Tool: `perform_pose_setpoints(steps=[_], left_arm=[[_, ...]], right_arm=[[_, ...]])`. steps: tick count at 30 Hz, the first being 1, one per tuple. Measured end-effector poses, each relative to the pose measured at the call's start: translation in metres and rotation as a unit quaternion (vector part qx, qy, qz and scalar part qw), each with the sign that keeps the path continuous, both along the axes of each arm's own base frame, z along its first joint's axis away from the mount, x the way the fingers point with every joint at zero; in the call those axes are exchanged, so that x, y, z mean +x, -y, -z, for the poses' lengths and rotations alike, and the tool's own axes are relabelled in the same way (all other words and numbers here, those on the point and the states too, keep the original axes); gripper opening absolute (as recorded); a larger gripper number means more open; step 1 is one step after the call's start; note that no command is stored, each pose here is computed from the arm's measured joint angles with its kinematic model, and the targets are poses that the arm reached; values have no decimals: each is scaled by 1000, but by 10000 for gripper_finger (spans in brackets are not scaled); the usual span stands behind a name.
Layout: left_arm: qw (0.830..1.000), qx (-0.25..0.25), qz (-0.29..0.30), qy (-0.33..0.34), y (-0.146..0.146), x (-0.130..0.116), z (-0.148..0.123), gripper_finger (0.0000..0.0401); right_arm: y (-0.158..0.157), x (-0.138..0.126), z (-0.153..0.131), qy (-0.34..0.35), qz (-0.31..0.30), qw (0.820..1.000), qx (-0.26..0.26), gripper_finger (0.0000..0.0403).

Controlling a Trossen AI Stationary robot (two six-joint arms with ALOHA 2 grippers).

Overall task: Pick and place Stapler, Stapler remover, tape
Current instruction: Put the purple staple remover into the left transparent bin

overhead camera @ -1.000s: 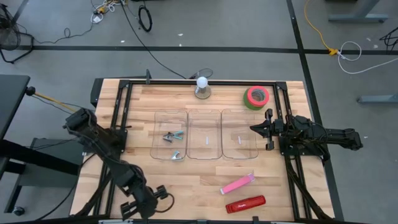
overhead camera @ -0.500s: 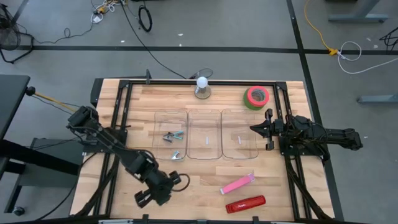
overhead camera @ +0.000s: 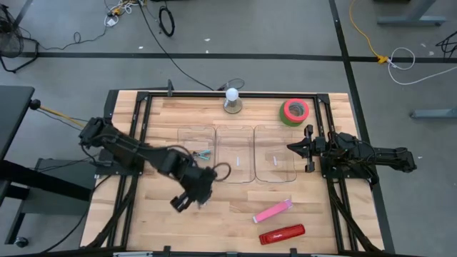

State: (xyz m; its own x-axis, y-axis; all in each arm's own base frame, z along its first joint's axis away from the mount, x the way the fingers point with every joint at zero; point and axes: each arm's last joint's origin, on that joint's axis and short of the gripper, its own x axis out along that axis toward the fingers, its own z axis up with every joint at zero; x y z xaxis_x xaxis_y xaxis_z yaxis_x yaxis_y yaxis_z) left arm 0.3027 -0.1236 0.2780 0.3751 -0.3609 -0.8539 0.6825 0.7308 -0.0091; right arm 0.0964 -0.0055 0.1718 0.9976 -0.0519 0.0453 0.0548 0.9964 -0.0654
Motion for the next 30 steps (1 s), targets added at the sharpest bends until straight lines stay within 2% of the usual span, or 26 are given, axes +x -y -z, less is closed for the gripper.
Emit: perform_pose_setpoints(steps=[14, 30], left_arm=[[991, 15, -126, -31, -74, 6, -6, 2], [979, 26, -182, -91, -107, -1, -1, 2]], right_arm=[[0, 0, 0, 0, 0, 1000, 0, 22], [0, 0, 0, 0, 0, 1000, 0, 22]])
